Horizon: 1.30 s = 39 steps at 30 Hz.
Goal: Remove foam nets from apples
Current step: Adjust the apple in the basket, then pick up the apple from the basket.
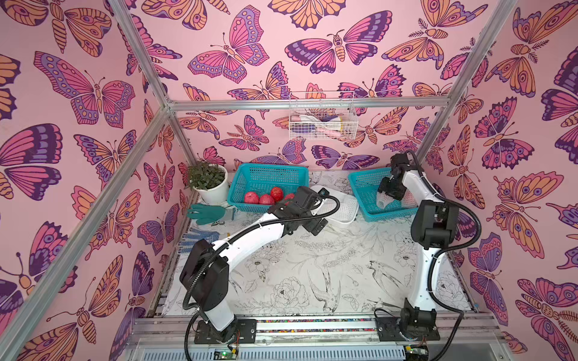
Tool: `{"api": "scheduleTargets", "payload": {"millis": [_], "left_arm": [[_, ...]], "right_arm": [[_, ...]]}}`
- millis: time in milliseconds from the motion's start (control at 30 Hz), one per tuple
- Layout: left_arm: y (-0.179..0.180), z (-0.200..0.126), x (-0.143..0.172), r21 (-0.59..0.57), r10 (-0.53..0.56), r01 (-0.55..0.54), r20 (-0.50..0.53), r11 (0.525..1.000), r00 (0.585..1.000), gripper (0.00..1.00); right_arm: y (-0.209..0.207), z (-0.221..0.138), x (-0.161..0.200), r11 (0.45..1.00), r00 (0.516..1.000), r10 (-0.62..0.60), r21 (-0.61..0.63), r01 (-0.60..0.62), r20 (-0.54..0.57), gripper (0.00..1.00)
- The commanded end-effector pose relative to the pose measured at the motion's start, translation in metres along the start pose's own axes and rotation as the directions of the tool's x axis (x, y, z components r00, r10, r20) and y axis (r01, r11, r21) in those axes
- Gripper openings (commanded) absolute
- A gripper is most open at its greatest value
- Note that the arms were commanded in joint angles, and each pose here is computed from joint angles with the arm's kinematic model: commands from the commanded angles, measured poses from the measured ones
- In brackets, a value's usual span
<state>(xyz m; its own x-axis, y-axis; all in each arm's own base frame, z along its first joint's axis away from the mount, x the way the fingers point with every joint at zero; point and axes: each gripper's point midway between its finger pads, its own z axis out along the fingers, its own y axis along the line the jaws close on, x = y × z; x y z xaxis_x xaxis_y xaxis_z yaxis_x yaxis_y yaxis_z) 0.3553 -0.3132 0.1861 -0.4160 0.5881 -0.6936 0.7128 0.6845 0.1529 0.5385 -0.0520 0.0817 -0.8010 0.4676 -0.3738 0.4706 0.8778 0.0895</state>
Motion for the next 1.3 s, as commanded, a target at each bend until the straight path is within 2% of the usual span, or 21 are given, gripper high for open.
{"api": "scheduleTargets", "payload": {"millis": [0, 100, 333, 400, 500, 867, 1133, 1267], "left_arm": [[-0.003, -0.002, -0.002, 0.008, 0.016, -0.016, 0.007, 1.0, 1.0, 1.0], [-0.004, 0.0, -0.001, 0.012, 0.018, -0.018, 0.004, 1.0, 1.0, 1.0], [-0.005, 0.002, 0.0, 0.017, 0.013, -0.013, 0.003, 1.0, 1.0, 1.0], [-0.005, 0.002, 0.001, 0.017, 0.012, -0.012, 0.002, 1.0, 1.0, 1.0], [-0.005, 0.003, 0.001, 0.018, 0.011, -0.011, 0.003, 1.0, 1.0, 1.0], [-0.006, 0.006, 0.002, 0.02, 0.012, -0.012, -0.003, 1.0, 1.0, 1.0], [-0.006, 0.008, 0.003, 0.019, 0.015, -0.015, -0.007, 1.0, 1.0, 1.0], [-0.006, 0.007, 0.003, 0.018, 0.015, -0.015, -0.007, 1.0, 1.0, 1.0]], "right_arm": [[-0.003, 0.0, 0.0, 0.999, 1.0, -0.001, 0.047, 0.002, -0.014, 0.66], [-0.008, 0.001, -0.002, 0.997, 1.0, 0.002, 0.078, -0.001, -0.012, 0.77], [-0.012, 0.004, -0.008, 0.994, 1.0, -0.014, 0.104, 0.013, 0.008, 0.88], [-0.011, 0.008, -0.007, 0.994, 1.0, -0.018, 0.105, 0.018, -0.001, 0.95], [-0.01, 0.012, -0.01, 0.994, 1.0, -0.021, 0.109, 0.02, 0.001, 1.0], [0.005, 0.028, -0.009, 0.999, 1.0, 0.023, 0.042, -0.023, -0.012, 1.0], [0.004, 0.03, -0.01, 0.998, 0.999, 0.053, 0.038, -0.053, 0.001, 0.87], [0.006, 0.027, -0.013, 0.997, 0.998, 0.064, 0.03, -0.064, 0.021, 0.76]]}}
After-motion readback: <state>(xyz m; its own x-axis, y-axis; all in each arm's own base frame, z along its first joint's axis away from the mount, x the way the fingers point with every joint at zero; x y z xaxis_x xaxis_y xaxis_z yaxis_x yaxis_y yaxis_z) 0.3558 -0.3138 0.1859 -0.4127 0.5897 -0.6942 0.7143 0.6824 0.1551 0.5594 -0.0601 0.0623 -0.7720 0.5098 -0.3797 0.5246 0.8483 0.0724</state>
